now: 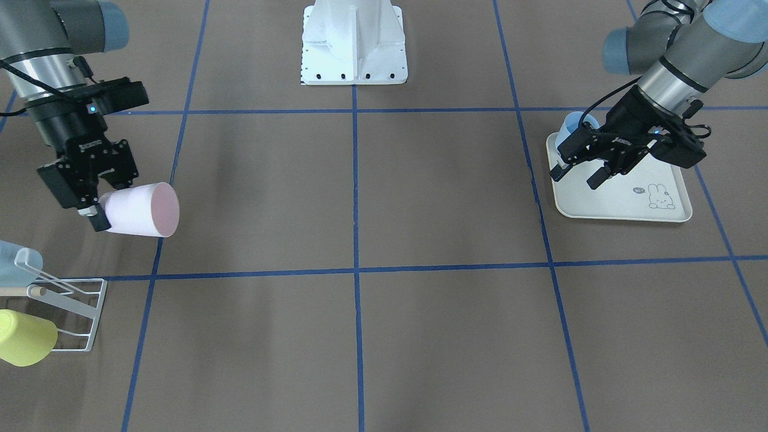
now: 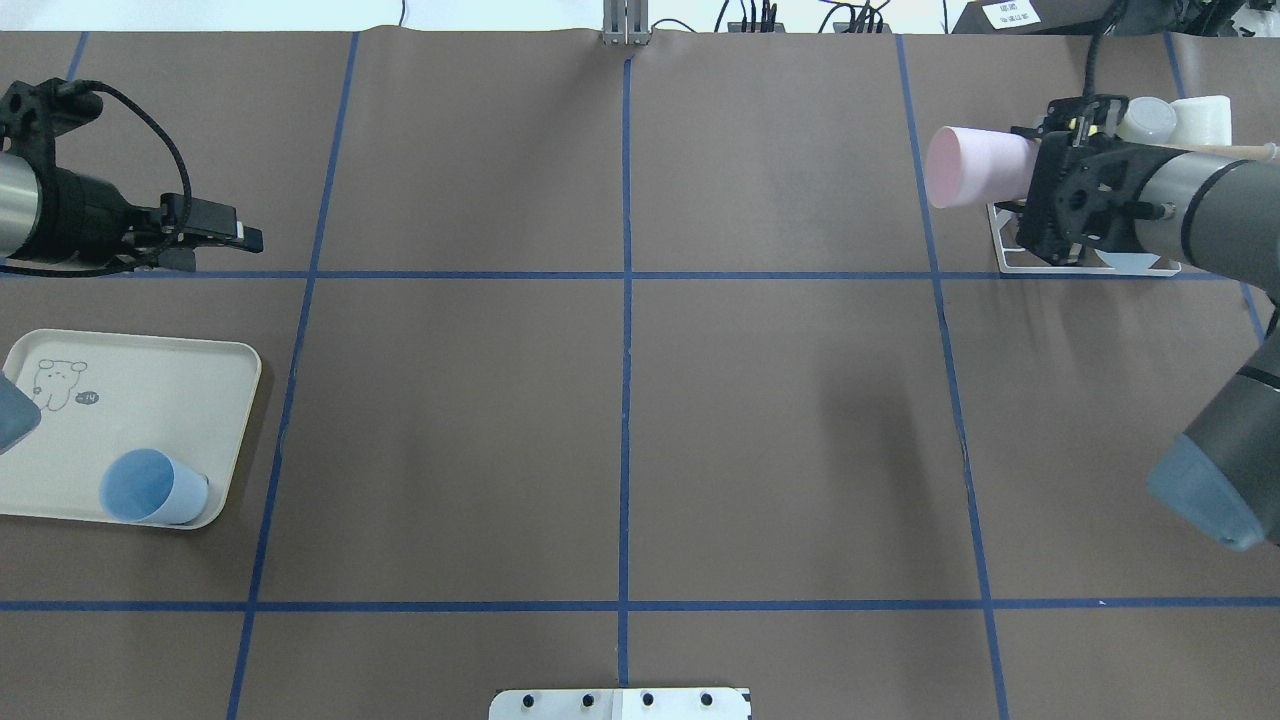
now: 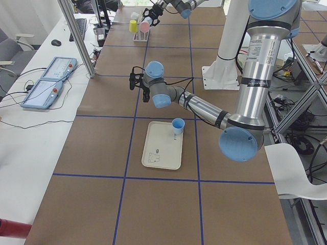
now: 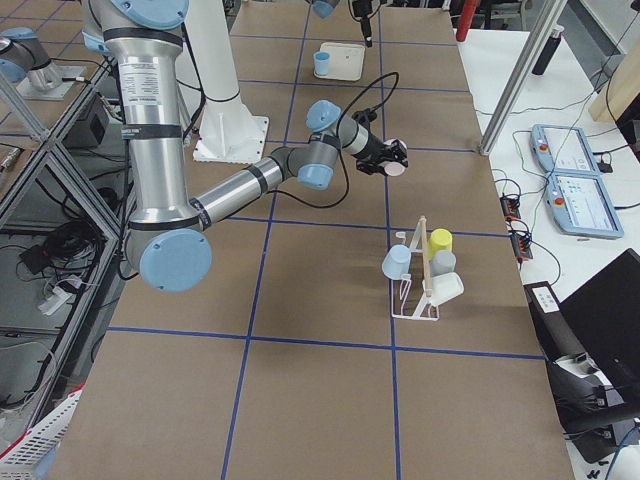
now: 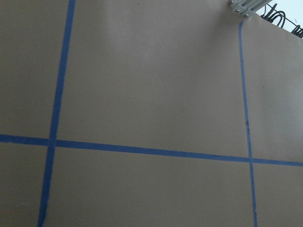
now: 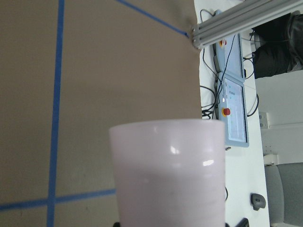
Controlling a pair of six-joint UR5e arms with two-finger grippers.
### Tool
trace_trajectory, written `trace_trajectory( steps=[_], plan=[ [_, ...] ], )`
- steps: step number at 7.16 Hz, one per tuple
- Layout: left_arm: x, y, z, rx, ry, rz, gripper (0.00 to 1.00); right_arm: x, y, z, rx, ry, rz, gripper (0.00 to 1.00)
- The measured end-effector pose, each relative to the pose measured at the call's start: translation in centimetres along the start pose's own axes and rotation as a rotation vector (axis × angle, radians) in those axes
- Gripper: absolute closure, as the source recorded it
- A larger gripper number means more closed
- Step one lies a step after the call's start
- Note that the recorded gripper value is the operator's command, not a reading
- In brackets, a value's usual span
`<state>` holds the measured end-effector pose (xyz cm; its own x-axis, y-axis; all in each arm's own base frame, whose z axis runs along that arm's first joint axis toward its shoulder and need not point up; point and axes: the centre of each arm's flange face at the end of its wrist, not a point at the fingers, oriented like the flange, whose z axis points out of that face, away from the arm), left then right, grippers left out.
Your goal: Transfer IKEA cup to right arm and place on rack
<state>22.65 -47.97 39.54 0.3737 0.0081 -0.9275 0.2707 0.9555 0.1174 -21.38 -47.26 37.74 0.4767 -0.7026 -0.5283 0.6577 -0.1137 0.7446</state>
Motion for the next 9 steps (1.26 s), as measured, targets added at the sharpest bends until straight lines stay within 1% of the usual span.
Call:
trace_trajectory(
  steps=[1,3,4,5,6,8,9],
  plan=[
    [-1.2,0.2,-0.3,0.000,-0.016,0.029,0.00,0.1,3.3,-0.6,-0.049,-0.006,-0.095,0.57],
    [-1.9,0.3,-0.6,0.002,-0.025,0.046,0.00,1.7,9.8,-2.9,-0.108,-0.038,-0.246,0.57],
    [-2.0,0.4,-0.6,0.001,-0.026,0.047,0.00,2.4,12.8,-4.1,-0.137,-0.053,-0.338,0.57],
    [-2.0,0.4,-0.6,0.001,-0.026,0.047,0.00,2.6,15.3,-5.0,-0.172,-0.066,-0.432,0.57],
    [-2.1,0.4,-0.6,0.001,-0.027,0.047,0.00,2.5,17.2,-5.3,-0.219,-0.075,-0.531,0.58],
    [-2.0,0.5,-0.5,0.000,-0.027,0.048,0.00,2.6,20.0,-4.9,-0.374,-0.086,-0.792,0.58],
    [-2.0,0.5,-0.4,-0.003,-0.027,0.048,0.00,2.3,21.1,-4.2,-0.428,-0.105,-0.864,0.58]
  ],
)
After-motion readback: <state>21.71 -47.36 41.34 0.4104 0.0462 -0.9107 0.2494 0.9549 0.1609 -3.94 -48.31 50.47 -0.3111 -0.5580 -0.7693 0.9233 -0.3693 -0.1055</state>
